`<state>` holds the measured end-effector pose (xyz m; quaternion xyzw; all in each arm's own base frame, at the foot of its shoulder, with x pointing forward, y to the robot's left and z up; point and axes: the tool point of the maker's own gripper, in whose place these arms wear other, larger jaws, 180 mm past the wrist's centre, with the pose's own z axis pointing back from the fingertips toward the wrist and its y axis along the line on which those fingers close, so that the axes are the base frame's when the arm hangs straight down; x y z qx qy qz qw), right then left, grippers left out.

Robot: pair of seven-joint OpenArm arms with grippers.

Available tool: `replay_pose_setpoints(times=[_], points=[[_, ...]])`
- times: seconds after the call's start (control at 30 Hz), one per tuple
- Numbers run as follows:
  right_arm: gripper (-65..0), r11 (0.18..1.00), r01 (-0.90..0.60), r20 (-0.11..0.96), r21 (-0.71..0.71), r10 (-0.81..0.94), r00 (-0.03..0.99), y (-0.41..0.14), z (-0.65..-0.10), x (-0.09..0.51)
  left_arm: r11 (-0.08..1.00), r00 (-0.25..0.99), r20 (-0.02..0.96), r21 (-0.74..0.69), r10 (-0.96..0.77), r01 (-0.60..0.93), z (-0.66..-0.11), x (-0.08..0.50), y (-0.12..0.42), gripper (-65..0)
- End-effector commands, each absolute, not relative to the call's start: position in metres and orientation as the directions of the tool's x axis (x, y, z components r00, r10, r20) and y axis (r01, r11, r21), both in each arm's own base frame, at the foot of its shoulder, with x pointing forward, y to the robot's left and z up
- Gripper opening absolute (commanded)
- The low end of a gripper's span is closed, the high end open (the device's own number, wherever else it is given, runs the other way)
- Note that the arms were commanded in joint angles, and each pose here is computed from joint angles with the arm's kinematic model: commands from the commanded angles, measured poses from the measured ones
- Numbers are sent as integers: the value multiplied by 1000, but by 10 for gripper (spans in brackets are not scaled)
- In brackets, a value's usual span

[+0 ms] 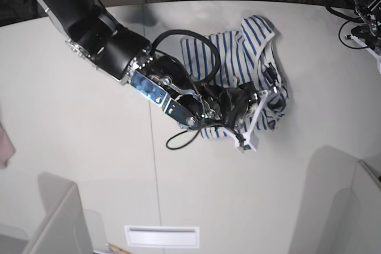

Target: Fold the T-shirt properly

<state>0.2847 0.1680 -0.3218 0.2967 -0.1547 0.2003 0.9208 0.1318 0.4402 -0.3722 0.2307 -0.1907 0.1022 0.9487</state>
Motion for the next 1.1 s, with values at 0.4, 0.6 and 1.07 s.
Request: replay_pose_setpoints(times=[0.4,0.6,1.07], points=[[-650,760,-523,504,386,301,810,199,-351,329,861,897,435,423,80,-282,-359,138,446,-650],[-650,677,-643,654,359,309,691,230,-336,318,862,897,435,420,83,-283,-360,139,446,-650],[-650,591,-656,556,469,379,739,192,-311,286,923,825,549,235,132,-304,-362,156,424,-650]])
